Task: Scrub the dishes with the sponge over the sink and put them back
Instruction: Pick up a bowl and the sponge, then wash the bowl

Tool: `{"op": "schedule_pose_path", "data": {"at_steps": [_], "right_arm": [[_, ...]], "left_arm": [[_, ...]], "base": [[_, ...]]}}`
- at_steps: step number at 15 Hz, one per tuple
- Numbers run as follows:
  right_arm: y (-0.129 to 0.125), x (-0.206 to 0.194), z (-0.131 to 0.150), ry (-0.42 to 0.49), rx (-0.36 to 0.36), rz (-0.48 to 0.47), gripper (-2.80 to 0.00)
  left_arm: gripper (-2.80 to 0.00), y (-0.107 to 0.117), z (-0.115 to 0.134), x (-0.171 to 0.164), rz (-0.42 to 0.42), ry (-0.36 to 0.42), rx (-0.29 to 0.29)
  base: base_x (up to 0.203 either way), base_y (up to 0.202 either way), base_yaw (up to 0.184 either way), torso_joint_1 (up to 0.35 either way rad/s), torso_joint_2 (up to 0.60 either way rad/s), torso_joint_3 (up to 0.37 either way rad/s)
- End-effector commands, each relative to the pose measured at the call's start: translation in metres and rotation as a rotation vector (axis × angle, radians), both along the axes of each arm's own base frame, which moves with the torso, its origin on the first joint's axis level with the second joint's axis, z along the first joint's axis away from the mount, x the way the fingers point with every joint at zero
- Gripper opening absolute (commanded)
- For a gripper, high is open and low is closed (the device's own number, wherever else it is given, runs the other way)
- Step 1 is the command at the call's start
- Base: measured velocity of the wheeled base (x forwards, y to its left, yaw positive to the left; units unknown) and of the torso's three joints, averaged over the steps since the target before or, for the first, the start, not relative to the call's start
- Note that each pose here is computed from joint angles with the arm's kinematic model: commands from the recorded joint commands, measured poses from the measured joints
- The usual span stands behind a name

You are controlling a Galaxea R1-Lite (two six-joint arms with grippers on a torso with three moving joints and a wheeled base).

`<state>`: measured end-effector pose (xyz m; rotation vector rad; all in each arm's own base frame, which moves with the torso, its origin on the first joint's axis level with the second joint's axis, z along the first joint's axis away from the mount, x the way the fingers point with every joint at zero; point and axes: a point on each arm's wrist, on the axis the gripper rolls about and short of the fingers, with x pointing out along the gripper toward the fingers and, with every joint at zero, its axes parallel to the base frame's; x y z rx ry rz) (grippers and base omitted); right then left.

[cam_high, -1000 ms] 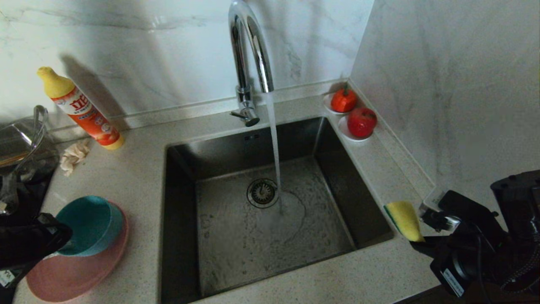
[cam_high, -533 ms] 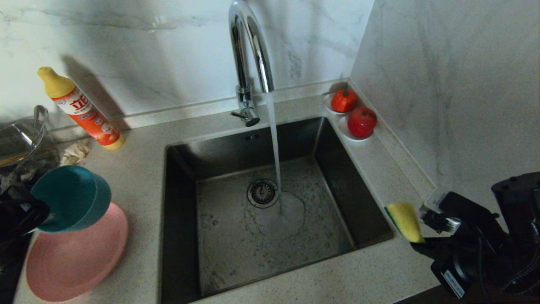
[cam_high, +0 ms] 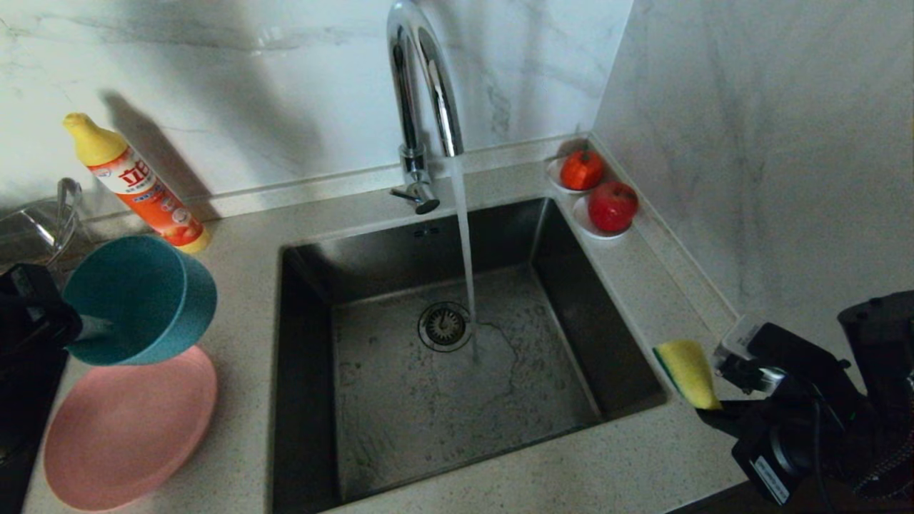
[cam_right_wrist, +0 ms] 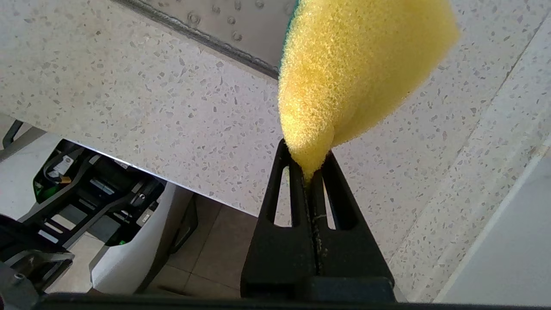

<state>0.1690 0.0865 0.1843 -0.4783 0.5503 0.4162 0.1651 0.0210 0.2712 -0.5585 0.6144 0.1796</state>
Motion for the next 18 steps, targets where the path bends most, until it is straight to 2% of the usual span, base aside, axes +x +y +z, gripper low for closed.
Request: {"op": "schedule_pose_path", "data": {"at_steps": [1, 5, 7, 11, 15, 18], "right_arm": [[0.000, 0.000, 0.000, -0.002, -0.001, 0.001, -2.80], [0.001, 0.001, 0.000, 0.001, -0.001, 0.002, -2.80], [0.001, 0.002, -0.001, 0.006, -0.002, 0.003, -2.80], [0.000, 0.001, 0.000, 0.003, 0.003, -0.001, -2.80], [-0.005, 0.000, -0.001, 0.003, 0.003, -0.024, -2.80], [-0.007, 0.000, -0.001, 0.000, 0.004, -0.031, -2.80]], "left_arm": [[-2.80, -0.020, 0.004, 0.016, -0.115, 0.029, 0.004], [-2.80, -0.054, -0.006, 0.056, -0.193, 0.103, 0.072], [-2.80, -0.073, -0.013, 0.076, -0.203, 0.135, 0.095], [-2.80, -0.111, -0.014, 0.100, -0.217, 0.143, 0.031], [-2.80, -0.139, -0.017, 0.118, -0.163, 0.157, -0.070], [-2.80, -0.160, -0.022, 0.127, -0.165, 0.150, -0.060]], "base": [[0.000, 0.000, 0.000, 0.000, 0.00, 0.000], [0.000, 0.000, 0.000, 0.000, 0.00, 0.000], [0.000, 0.000, 0.000, 0.000, 0.00, 0.000], [0.000, 0.000, 0.000, 0.000, 0.00, 0.000], [0.000, 0.000, 0.000, 0.000, 0.00, 0.000], [0.000, 0.000, 0.000, 0.000, 0.00, 0.000]]}}
